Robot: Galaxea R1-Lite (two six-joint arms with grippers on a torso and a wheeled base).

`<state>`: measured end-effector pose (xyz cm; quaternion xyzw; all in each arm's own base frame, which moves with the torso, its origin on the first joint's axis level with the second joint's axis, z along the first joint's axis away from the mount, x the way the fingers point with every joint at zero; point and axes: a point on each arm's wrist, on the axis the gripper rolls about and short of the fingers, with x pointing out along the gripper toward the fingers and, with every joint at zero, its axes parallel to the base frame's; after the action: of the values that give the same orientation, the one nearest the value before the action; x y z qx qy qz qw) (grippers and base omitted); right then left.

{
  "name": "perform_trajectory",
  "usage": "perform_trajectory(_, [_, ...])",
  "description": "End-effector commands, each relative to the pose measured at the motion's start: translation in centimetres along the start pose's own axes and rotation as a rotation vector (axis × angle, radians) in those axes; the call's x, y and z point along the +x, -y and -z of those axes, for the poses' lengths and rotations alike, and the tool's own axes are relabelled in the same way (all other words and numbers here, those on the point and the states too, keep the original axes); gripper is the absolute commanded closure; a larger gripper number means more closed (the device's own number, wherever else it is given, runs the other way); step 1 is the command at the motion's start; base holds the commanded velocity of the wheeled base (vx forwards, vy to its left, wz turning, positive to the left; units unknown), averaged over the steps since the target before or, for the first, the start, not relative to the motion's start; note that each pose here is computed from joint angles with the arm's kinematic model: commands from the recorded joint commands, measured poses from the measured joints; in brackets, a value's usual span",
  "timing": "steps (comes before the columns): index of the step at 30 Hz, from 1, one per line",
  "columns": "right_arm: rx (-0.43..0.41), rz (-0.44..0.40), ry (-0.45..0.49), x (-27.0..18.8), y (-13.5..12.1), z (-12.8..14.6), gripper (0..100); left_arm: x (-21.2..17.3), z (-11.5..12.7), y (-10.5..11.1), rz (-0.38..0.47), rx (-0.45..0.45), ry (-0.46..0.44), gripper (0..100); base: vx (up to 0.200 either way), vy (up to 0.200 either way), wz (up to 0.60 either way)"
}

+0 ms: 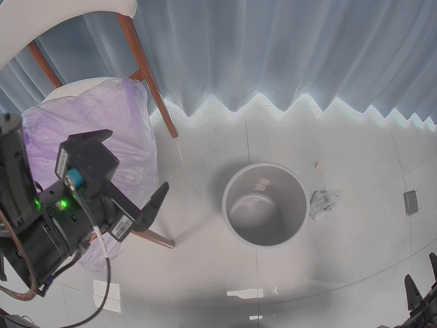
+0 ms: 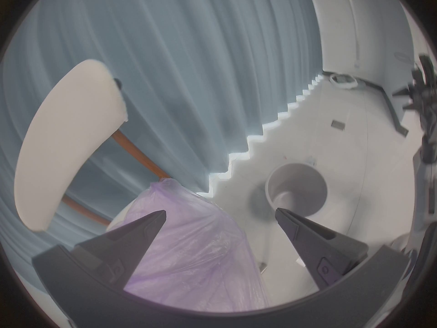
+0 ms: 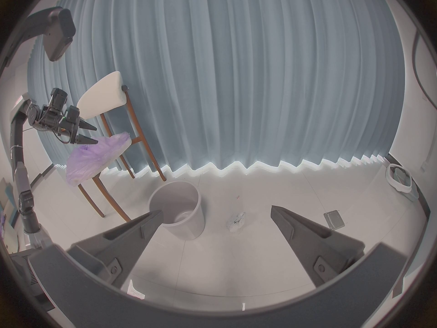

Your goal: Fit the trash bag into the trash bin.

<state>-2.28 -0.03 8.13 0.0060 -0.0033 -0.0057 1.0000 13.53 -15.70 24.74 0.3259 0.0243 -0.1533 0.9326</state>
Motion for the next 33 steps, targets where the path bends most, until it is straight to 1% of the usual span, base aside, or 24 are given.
perform_trajectory(1, [0.0, 0.001, 0.0, 0.0, 0.0, 0.5, 0, 1.4, 0.5, 1.7, 0.009, 0.109, -0.055, 0, 0.0, 0.0, 0.0])
perform_trajectory(2, [0.0, 0.001, 0.0, 0.0, 0.0, 0.5, 0, 1.5, 0.5, 1.8, 0.01, 0.116, -0.058, 0, 0.0, 0.0, 0.0])
perform_trajectory(4, [0.0, 0.001, 0.0, 0.0, 0.0, 0.5, 0, 2.0, 1.1, 2.5, 0.006, 0.155, -0.096, 0, 0.0, 0.0, 0.0])
perform_trajectory(8, [0.002, 0.001, 0.0, 0.0, 0.0, 0.5, 0, 2.8, 1.9, 3.6, -0.03, 0.196, -0.172, 0, 0.0, 0.0, 0.0])
perform_trajectory(11, [0.002, 0.001, 0.0, 0.0, 0.0, 0.5, 0, 3.0, 2.0, 3.7, -0.036, 0.201, -0.181, 0, 0.0, 0.0, 0.0])
perform_trajectory(12, [0.002, 0.001, 0.0, 0.0, 0.0, 0.5, 0, 3.6, 2.5, 3.6, -0.051, 0.212, -0.214, 0, 0.0, 0.0, 0.0])
perform_trajectory(18, [0.002, 0.001, 0.0, 0.0, 0.0, 0.5, 0, 4.6, 3.2, 3.6, -0.071, 0.242, -0.261, 0, 0.0, 0.0, 0.0])
perform_trajectory(19, [0.002, 0.001, 0.0, 0.0, 0.0, 0.5, 0, 4.6, 3.2, 3.6, -0.071, 0.242, -0.261, 0, 0.0, 0.0, 0.0])
perform_trajectory(20, [0.002, 0.001, 0.0, 0.0, 0.0, 0.5, 0, 5.0, 3.4, 3.3, -0.091, 0.231, -0.268, 0, 0.0, 0.0, 0.0])
perform_trajectory(22, [0.002, 0.001, 0.0, 0.0, 0.0, 0.5, 0, 5.4, 3.6, 3.5, -0.091, 0.231, -0.276, 0, 0.0, 0.0, 0.0])
perform_trajectory(30, [0.002, -0.001, 0.0, 0.0, 0.0, 0.5, 0, 7.0, 3.8, 3.4, -0.136, 0.207, -0.276, 0, 0.0, 0.0, 0.0])
perform_trajectory(33, [0.0, -0.001, 0.0, 0.0, 0.0, 0.5, 0, 7.5, 4.0, 3.8, -0.134, 0.225, -0.282, 0, 0.0, 0.0, 0.0])
